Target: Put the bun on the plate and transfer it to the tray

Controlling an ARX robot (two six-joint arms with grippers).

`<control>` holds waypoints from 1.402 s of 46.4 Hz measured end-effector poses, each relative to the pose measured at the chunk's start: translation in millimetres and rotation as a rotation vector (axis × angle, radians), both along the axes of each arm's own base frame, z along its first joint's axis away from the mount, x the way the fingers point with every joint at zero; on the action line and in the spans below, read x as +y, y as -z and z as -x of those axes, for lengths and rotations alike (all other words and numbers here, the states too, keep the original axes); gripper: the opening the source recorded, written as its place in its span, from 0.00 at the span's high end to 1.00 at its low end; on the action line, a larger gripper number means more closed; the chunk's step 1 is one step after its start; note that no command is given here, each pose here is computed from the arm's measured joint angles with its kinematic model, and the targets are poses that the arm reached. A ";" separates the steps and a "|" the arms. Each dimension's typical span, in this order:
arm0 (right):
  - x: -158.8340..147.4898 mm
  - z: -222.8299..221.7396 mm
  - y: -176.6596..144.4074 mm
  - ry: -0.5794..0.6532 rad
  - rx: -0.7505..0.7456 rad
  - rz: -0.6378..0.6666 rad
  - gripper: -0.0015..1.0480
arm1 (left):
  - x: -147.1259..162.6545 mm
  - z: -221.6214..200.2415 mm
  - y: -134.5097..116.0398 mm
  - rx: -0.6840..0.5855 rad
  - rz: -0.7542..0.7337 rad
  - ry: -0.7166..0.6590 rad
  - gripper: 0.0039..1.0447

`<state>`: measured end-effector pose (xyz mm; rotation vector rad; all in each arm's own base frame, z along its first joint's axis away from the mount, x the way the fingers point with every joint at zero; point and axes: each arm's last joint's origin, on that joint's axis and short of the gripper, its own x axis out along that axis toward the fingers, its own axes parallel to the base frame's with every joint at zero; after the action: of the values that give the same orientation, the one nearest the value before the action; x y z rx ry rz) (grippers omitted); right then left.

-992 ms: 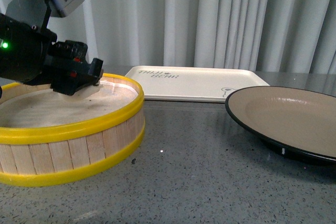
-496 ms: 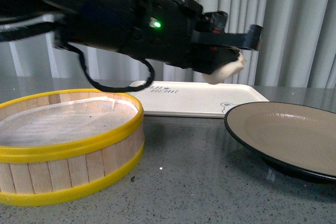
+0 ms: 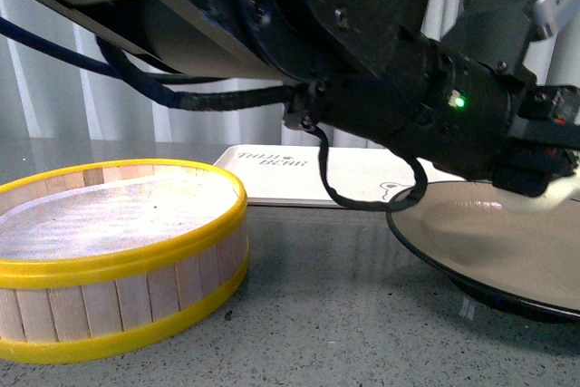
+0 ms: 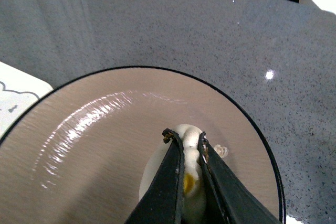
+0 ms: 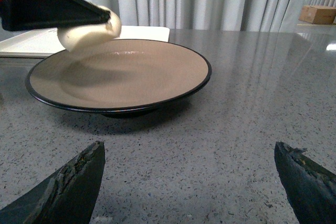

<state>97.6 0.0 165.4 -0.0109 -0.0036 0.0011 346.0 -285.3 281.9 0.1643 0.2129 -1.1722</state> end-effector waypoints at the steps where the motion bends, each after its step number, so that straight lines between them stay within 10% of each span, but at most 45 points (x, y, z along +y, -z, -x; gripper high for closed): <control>1: 0.0 0.0 0.1 0.000 0.000 0.000 0.08 | -3.7 0.1 2.9 0.001 -0.015 0.005 0.95; 17: 0.0 0.0 0.1 0.000 0.000 0.000 0.08 | -23.2 -13.3 28.0 -0.014 -0.133 -0.018 0.95; 45: 0.0 0.0 0.0 0.000 0.000 0.000 0.08 | 1.4 -28.1 -14.5 0.025 0.084 -0.198 0.04; 65: 0.0 0.0 0.1 -0.001 0.000 0.000 0.08 | 93.6 -52.6 -53.8 0.027 0.164 -0.682 0.06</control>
<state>97.6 0.0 165.2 -0.0109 -0.0033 0.0019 398.6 -191.7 335.8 -0.0698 0.1754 -0.5094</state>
